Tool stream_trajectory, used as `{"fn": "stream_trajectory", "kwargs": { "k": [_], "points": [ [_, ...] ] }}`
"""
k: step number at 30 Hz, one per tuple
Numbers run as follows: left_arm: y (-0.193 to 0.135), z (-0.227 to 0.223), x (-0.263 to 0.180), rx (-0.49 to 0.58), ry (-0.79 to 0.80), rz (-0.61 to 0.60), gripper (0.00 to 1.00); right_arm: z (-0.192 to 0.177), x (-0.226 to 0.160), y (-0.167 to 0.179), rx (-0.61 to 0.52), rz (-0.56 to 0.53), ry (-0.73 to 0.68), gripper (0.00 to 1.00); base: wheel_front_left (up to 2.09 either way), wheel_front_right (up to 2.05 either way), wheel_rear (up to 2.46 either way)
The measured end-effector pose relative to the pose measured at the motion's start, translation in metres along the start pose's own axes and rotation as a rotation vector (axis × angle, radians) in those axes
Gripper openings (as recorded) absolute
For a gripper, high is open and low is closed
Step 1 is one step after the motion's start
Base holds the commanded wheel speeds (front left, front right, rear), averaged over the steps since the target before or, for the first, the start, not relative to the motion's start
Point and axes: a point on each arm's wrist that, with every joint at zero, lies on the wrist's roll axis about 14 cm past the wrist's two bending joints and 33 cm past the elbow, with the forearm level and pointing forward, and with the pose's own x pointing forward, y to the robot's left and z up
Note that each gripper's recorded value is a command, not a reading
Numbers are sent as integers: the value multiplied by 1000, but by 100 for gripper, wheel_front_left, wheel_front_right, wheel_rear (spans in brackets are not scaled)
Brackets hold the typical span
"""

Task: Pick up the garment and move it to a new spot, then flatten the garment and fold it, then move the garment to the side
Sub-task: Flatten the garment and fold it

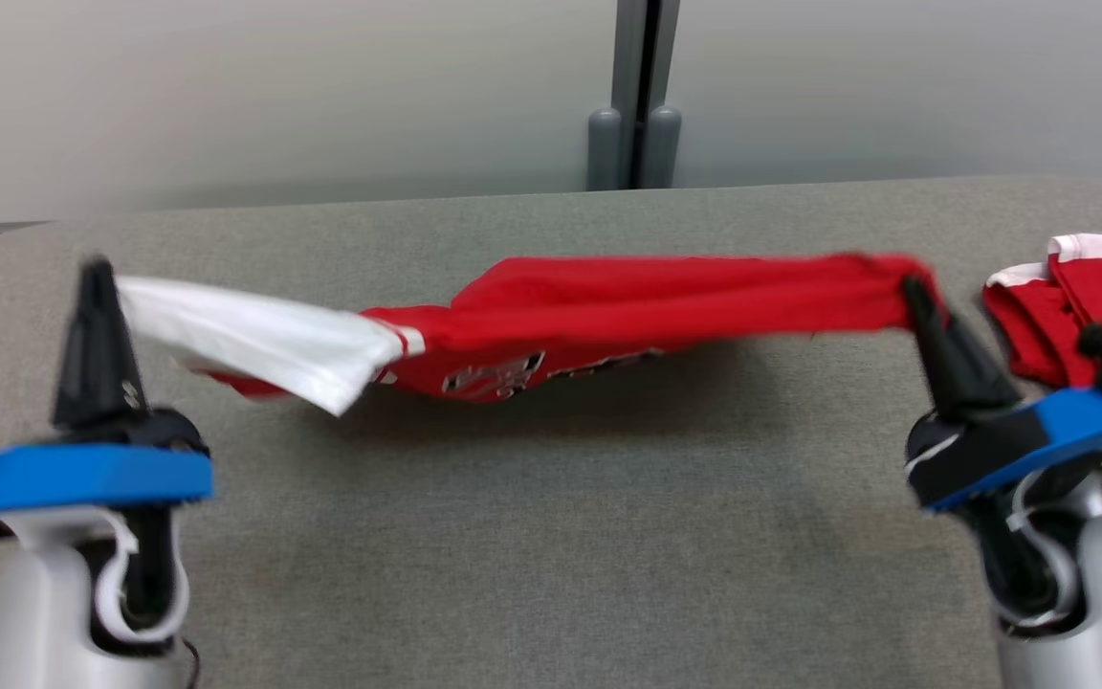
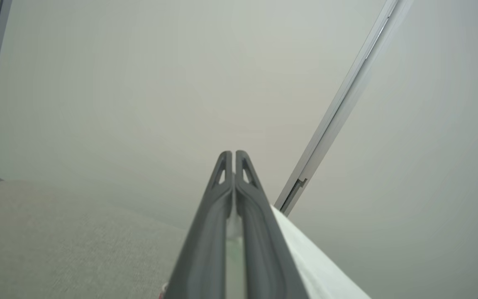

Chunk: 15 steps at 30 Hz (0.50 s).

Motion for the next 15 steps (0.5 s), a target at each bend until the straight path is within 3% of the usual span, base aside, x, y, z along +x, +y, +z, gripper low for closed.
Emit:
{"fn": "stream_trajectory", "kwargs": {
  "k": [9, 15],
  "points": [
    [-95, 118, 50, 35, -168, -308, 0, 134, -1, 47, -16, 158, -256, 0, 0, 0, 0],
    [-123, 147, 83, 106, -176, -382, 0, 175, 22, 46, -37, 158, -269, 0, 0, 0, 0]
  ]
}}
